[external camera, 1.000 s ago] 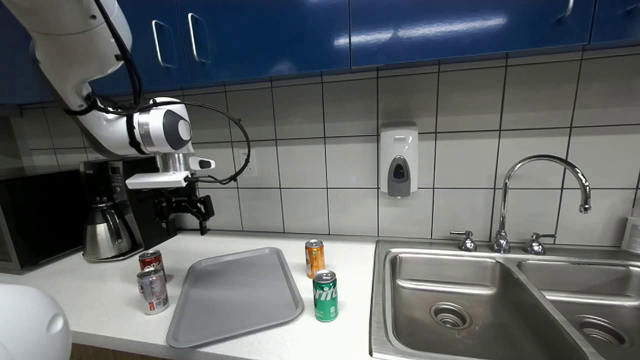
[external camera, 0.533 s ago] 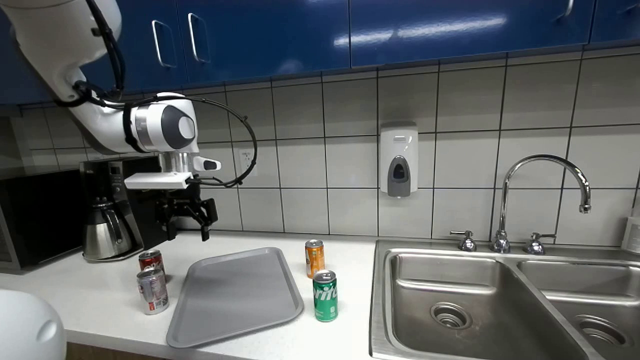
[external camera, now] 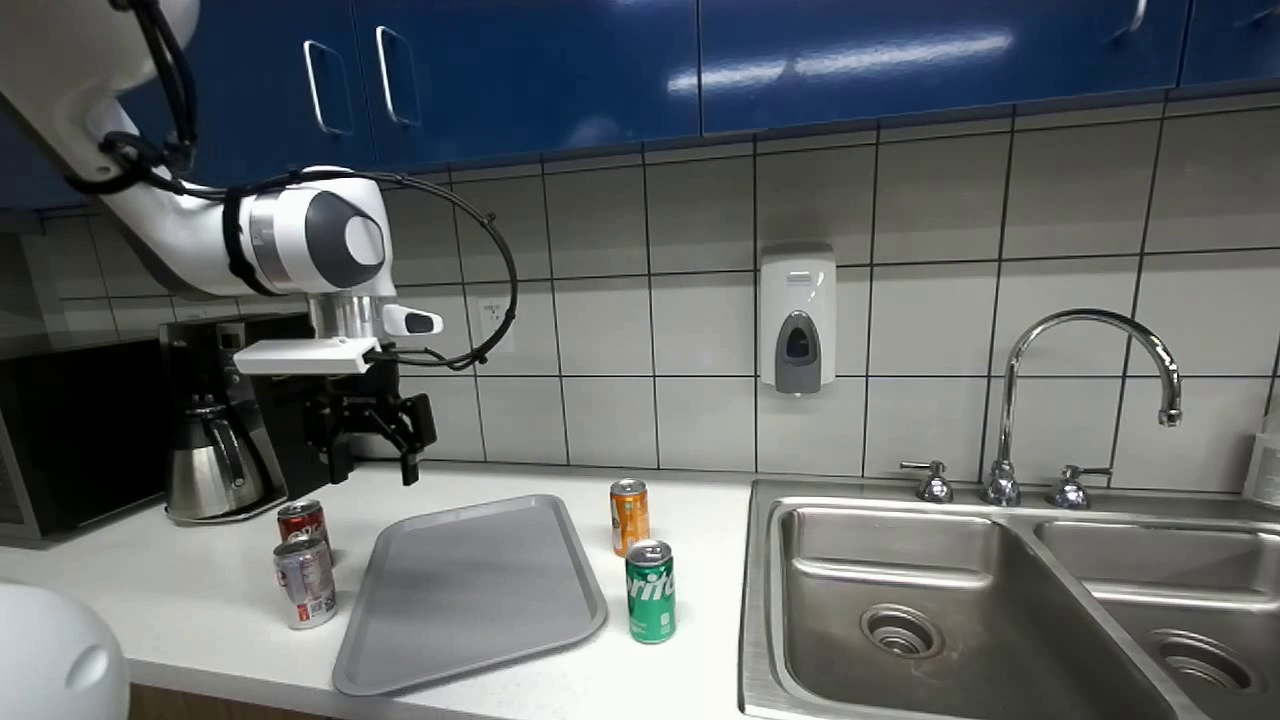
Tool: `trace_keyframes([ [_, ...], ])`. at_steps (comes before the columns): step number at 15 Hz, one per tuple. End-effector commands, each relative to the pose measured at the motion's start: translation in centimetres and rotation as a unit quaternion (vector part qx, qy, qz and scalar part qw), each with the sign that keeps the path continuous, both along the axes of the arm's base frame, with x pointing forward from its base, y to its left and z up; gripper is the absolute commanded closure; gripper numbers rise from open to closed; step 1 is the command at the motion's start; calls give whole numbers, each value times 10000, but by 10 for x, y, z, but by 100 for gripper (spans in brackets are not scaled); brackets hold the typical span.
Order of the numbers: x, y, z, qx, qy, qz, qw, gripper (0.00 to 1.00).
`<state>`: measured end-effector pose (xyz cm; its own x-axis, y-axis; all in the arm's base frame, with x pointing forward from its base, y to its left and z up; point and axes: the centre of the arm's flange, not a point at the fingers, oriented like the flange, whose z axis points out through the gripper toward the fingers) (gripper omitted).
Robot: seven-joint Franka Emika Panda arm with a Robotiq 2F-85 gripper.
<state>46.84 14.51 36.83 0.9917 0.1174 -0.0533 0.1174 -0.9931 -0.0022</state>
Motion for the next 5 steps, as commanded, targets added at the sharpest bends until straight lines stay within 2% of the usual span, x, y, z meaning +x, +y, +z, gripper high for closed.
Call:
trace_keyframes([
  [1, -4, -2, 1, -5, -6, 7, 10000, 0],
  [5, -9, -4, 2, -13, -12, 18, 10000, 0],
])
